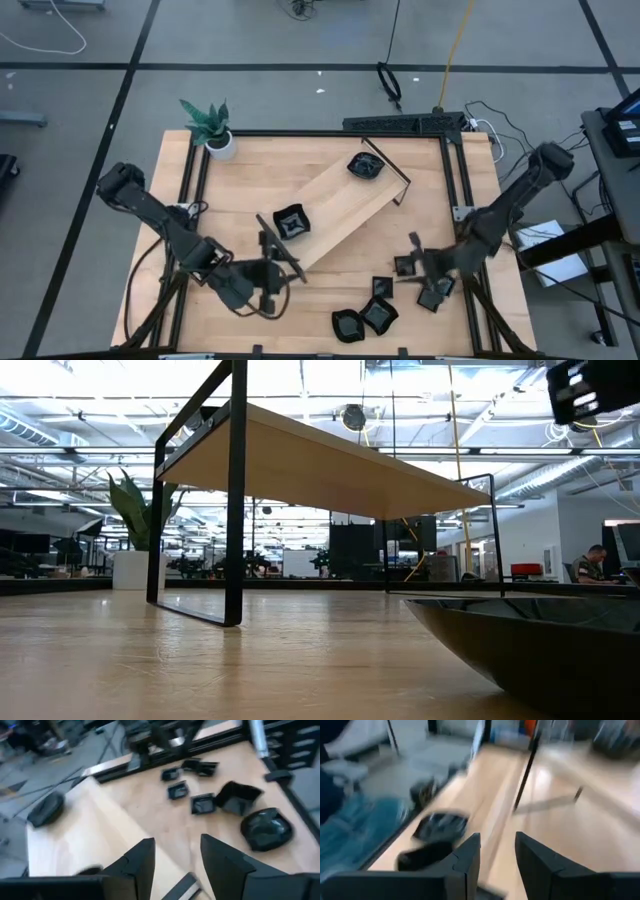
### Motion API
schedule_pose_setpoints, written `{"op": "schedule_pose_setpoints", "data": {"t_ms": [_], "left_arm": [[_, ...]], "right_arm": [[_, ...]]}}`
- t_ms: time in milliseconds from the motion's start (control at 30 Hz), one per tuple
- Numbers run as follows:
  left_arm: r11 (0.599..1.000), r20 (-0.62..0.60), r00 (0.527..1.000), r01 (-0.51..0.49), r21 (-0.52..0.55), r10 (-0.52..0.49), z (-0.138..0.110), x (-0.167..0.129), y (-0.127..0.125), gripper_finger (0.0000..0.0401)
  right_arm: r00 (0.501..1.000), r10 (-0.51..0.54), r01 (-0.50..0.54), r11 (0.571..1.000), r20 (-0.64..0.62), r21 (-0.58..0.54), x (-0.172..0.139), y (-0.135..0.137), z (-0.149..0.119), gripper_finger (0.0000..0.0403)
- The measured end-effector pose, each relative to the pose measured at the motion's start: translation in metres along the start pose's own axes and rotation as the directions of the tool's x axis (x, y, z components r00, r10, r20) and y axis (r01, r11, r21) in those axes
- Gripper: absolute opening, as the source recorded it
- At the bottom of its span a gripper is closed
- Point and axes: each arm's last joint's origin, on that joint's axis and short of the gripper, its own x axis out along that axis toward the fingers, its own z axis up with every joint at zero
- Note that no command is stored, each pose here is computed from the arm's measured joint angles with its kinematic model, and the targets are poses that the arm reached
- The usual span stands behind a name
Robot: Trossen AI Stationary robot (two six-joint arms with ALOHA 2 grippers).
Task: Pick & Place Mini shaped plates
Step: Stack the distorted square plate on top of the other distorted square plates on the shelf
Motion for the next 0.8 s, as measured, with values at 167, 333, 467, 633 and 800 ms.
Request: {"op": "schedule_pose_setpoints", "data": {"t_ms": [167, 333, 467, 633, 800], "left_arm": [[0.997, 0.004, 0.997, 0.08, -0.018, -0.08, -0.041, 0.03, 0.001, 0.0163], [0.986, 0.083, 0.983, 0.164, 0.028, -0.165, -0.066, 0.04, 0.01, 0.0163], [0.985, 0.193, 0.969, 0.139, 0.101, -0.156, -0.063, 0.027, 0.022, 0.0154], [0.978, 0.395, 0.898, 0.144, 0.153, -0.194, -0.034, -0.021, 0.046, 0.0117], [0.937, 0.471, 0.81, 0.298, 0.18, -0.348, -0.027, -0.045, 0.059, 0.0094]], "right_arm": [[0.959, -0.062, 0.136, 0.957, -0.277, 0.257, 0.037, 0.021, 0.051, 0.011], [0.854, -0.04, 0.263, 0.893, -0.519, 0.364, 0.082, 0.034, 0.063, 0.011], [0.781, 0.031, 0.33, 0.827, -0.623, 0.455, 0.114, 0.041, 0.055, 0.011], [0.73, 0.069, 0.428, 0.73, -0.68, 0.533, 0.131, 0.036, 0.045, 0.011], [0.696, 0.074, 0.49, 0.679, -0.715, 0.547, 0.133, 0.035, 0.039, 0.011]]}}
